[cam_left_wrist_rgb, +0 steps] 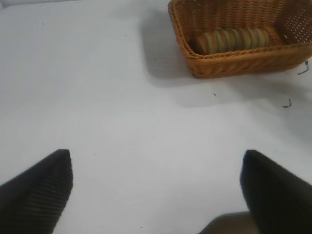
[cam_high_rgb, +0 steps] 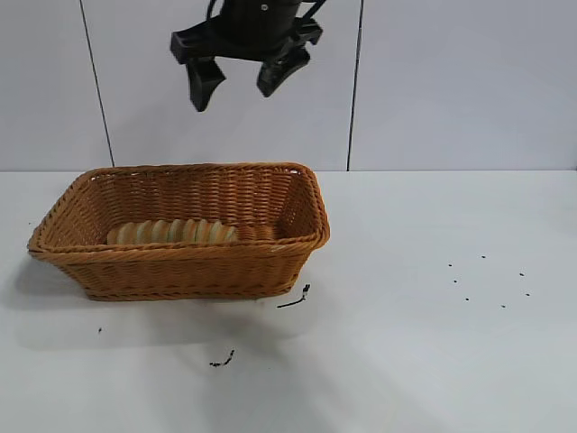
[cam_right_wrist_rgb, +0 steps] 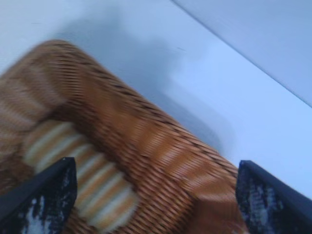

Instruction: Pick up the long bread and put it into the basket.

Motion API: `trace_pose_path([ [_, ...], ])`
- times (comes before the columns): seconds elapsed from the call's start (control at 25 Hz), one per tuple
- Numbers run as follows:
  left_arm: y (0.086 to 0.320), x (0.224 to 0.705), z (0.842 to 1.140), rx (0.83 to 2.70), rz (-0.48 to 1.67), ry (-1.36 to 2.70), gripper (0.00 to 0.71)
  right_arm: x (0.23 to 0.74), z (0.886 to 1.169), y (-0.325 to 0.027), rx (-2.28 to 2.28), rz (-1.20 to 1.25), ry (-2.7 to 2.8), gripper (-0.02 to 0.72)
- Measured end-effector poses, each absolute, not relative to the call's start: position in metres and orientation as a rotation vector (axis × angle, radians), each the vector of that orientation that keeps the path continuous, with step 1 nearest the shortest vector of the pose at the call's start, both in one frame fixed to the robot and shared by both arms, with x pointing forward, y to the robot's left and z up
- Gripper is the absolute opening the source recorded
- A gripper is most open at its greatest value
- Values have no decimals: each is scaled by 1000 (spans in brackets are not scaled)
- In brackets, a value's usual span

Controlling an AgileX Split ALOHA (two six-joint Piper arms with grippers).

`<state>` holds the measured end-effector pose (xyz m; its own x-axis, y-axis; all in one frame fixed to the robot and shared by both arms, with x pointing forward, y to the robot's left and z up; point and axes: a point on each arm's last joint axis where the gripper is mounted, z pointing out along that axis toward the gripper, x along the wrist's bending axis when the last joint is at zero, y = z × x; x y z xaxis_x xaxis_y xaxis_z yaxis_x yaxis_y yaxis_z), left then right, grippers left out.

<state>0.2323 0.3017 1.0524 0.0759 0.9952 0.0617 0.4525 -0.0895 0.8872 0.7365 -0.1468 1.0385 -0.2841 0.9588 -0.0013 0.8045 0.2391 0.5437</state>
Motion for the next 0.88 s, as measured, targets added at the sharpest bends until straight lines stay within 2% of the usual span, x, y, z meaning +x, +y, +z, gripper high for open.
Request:
trace_pose_path([
  [0.16,302,232,1052,1639,960,1462,696,751,1037,-217,1780,585,2067,609],
  [0.32,302,232,1052,1639,960,1462,696,754,1038,-264,1865,538,1996,609],
  [0.44,302,232,1052,1639,960,1462,696,751,1042,-276,1897,517,1981,609],
  [0.72,302,232,1052,1639,960,1462,696,744,1043,-276,1920,466,2036,609],
  [0.88,302,232,1052,1639,960,1462,696,738,1058,-277,1919,483,2004,609],
])
